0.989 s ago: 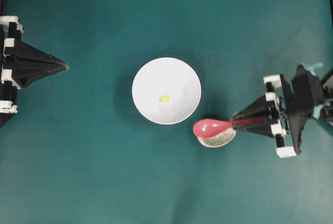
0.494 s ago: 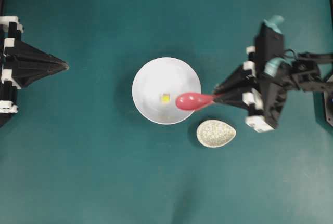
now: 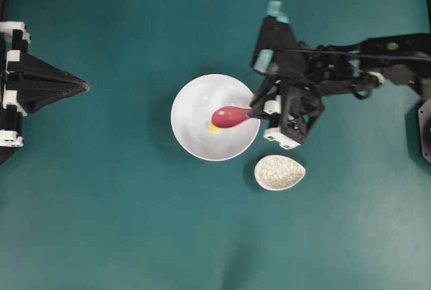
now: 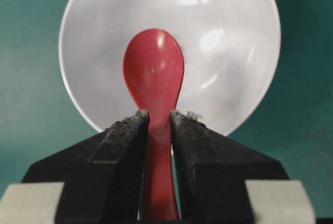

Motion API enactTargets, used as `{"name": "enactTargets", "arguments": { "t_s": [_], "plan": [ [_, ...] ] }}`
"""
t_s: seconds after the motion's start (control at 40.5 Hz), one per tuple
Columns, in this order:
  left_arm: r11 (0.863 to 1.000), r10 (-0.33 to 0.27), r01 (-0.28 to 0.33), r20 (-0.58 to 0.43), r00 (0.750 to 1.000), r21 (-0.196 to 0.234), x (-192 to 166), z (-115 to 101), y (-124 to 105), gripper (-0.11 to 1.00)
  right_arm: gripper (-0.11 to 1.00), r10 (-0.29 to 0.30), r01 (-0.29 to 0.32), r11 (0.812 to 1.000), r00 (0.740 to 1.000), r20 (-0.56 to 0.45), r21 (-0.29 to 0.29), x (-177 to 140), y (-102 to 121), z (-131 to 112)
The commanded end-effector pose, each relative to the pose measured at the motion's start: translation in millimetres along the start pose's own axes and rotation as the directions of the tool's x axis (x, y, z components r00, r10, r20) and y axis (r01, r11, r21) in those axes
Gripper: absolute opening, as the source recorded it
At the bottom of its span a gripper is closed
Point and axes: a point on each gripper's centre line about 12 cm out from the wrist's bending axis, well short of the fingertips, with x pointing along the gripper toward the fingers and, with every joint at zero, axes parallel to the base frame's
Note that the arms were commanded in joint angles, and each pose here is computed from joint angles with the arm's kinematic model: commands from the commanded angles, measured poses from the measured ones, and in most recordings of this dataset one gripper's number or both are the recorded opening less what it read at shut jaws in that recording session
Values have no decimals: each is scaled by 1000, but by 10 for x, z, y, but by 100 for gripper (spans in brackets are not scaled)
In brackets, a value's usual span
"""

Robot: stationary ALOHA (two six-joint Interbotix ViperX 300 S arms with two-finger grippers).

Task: Scoop the yellow hexagonal prism block from the bowl with a spoon using the right arm.
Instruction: 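Lower the spoon into the bowl and scoop under the yellow block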

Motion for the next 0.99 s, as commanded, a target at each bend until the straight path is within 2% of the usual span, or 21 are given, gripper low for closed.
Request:
{"name": "enactTargets", "arguments": {
  "t_s": [0.0, 0.222, 0.519, 0.692, 0.964],
  "plan": [
    [1000, 3, -3, 5, 1000, 1, 18, 36, 6, 0, 21, 4, -5, 1000, 1000, -13, -5, -46, 27, 160],
    [1000, 3, -3, -6, 1000, 0, 18, 24, 6, 0, 21, -15, 16, 1000, 995, -96, 7, 11, 22, 185],
    [1000, 3, -3, -8, 1000, 1, 18, 22, 6, 0, 21, -44, 51, 997, 991, -130, 56, 42, -22, 146],
    [1000, 3, -3, -8, 1000, 1, 18, 22, 6, 0, 21, -50, 62, 996, 983, -175, 60, 131, -43, 83],
    [1000, 3, -3, -8, 1000, 0, 18, 22, 6, 0, 21, -55, 68, 996, 980, -189, 62, 236, -63, 79]
  ]
}}
